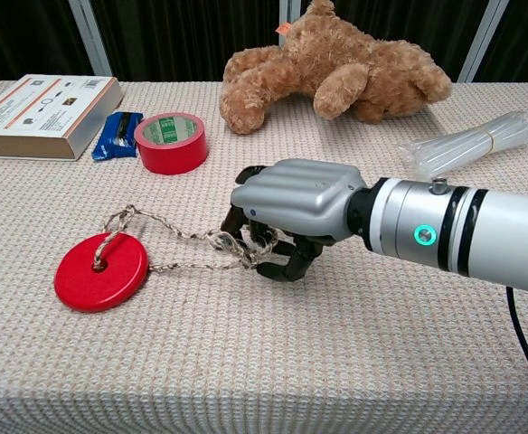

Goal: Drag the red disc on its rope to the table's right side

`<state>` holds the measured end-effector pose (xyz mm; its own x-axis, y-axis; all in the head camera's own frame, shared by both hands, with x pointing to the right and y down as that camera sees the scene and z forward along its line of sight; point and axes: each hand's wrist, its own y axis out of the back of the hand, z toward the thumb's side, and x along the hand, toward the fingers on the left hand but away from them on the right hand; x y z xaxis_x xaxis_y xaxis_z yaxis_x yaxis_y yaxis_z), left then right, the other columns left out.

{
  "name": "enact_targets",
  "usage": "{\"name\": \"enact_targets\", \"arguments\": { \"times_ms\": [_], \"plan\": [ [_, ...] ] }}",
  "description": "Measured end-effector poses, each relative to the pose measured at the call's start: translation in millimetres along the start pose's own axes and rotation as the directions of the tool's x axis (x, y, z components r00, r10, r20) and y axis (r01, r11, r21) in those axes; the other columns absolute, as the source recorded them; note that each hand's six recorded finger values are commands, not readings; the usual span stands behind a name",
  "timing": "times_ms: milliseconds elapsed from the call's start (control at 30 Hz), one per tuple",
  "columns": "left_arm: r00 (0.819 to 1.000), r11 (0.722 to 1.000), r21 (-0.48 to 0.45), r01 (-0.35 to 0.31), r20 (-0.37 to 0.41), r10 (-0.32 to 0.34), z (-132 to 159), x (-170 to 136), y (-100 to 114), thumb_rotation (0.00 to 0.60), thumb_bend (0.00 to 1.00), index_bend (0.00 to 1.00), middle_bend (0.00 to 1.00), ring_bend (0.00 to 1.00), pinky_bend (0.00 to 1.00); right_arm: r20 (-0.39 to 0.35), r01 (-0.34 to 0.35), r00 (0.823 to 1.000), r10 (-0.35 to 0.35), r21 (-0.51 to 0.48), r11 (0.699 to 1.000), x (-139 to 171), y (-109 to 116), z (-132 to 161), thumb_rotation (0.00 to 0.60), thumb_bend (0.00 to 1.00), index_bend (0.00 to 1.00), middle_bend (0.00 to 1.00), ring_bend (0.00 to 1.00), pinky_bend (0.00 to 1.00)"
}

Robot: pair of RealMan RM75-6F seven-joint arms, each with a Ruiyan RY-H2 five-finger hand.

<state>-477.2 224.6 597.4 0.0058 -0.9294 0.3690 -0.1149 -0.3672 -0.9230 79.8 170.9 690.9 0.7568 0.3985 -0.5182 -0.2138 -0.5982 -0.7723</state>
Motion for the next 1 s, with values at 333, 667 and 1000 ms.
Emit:
{"name": "enact_targets", "arguments": {
  "times_ms": [333, 667, 1000],
  "plan": [
    [1.000, 1.000, 0.003, -0.003, 0.004, 0.003, 1, 0, 2, 0.600, 0.01, 0.14, 0.12, 0.02, 0.12, 0.055, 0.094, 0.994, -0.093, -0.023, 0.995, 24, 17, -25, 0.600, 0.44, 1.00, 0.99, 0.43, 0.00],
    [1.000, 1.000, 0.011, 0.005, 0.013, -0.005, 6, 2, 0, 0.600, 0.01, 0.14, 0.12, 0.02, 0.12, 0.221, 0.133, 0.969, -0.113, -0.078, 0.988, 81, 15, -84, 0.600, 0.44, 1.00, 0.99, 0.43, 0.00],
    [1.000, 1.000, 0.021, 0.020, 0.023, -0.021, 13, 3, -4, 0.600, 0.01, 0.14, 0.12, 0.02, 0.12, 0.424, 0.190, 0.897, -0.126, -0.113, 0.975, 164, 11, -143, 0.600, 0.44, 1.00, 0.99, 0.43, 0.01]
  ]
}}
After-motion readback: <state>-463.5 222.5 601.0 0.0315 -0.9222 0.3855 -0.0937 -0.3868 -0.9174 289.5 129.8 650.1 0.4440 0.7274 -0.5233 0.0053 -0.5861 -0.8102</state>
